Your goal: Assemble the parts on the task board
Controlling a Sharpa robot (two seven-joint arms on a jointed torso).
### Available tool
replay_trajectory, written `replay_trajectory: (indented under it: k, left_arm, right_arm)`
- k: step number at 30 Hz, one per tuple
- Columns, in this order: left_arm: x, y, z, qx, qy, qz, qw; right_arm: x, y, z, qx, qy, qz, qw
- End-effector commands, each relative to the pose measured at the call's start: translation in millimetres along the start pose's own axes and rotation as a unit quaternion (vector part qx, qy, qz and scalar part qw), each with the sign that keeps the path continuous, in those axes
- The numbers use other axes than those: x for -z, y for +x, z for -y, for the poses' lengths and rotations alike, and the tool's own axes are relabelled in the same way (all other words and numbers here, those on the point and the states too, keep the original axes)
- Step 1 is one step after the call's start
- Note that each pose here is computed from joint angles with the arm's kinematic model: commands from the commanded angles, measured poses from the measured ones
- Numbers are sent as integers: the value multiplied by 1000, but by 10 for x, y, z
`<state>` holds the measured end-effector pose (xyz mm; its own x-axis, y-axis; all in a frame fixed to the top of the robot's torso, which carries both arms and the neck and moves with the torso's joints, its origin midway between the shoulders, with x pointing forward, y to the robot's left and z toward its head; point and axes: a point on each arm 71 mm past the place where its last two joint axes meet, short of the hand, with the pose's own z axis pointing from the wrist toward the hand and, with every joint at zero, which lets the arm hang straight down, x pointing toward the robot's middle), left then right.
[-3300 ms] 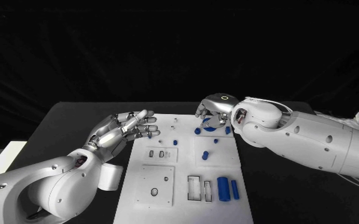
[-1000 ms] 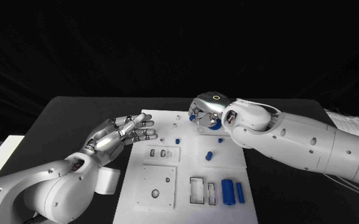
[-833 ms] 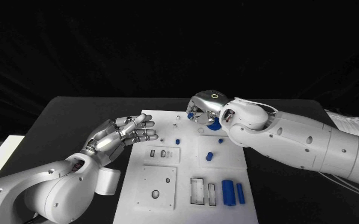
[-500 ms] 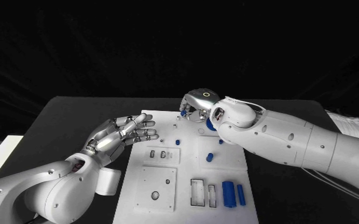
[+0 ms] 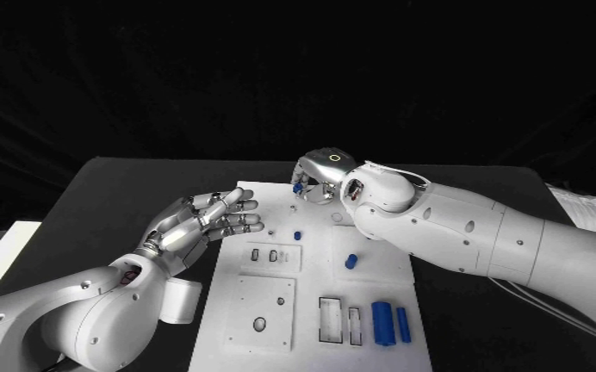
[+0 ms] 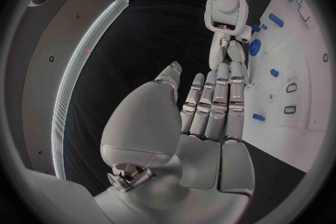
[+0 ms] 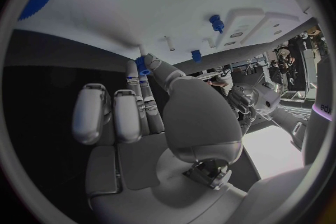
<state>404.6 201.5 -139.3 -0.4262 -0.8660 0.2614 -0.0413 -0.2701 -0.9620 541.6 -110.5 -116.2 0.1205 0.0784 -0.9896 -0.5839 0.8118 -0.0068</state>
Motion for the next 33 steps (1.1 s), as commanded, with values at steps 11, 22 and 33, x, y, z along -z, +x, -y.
replay_trajectory:
  k: [11, 22, 33]
  left_arm:
    - [-7, 4, 9, 3, 3, -6, 1000]
    - [-27, -24, 0, 2, 2, -3, 1000]
    - [-28, -36, 0, 1, 2, -1, 1000]
  right_arm:
    - [36, 55, 0, 13, 1, -29, 999]
    - [56, 66, 13, 19, 11, -27, 999]
    - [66, 57, 18, 21, 15, -21, 999]
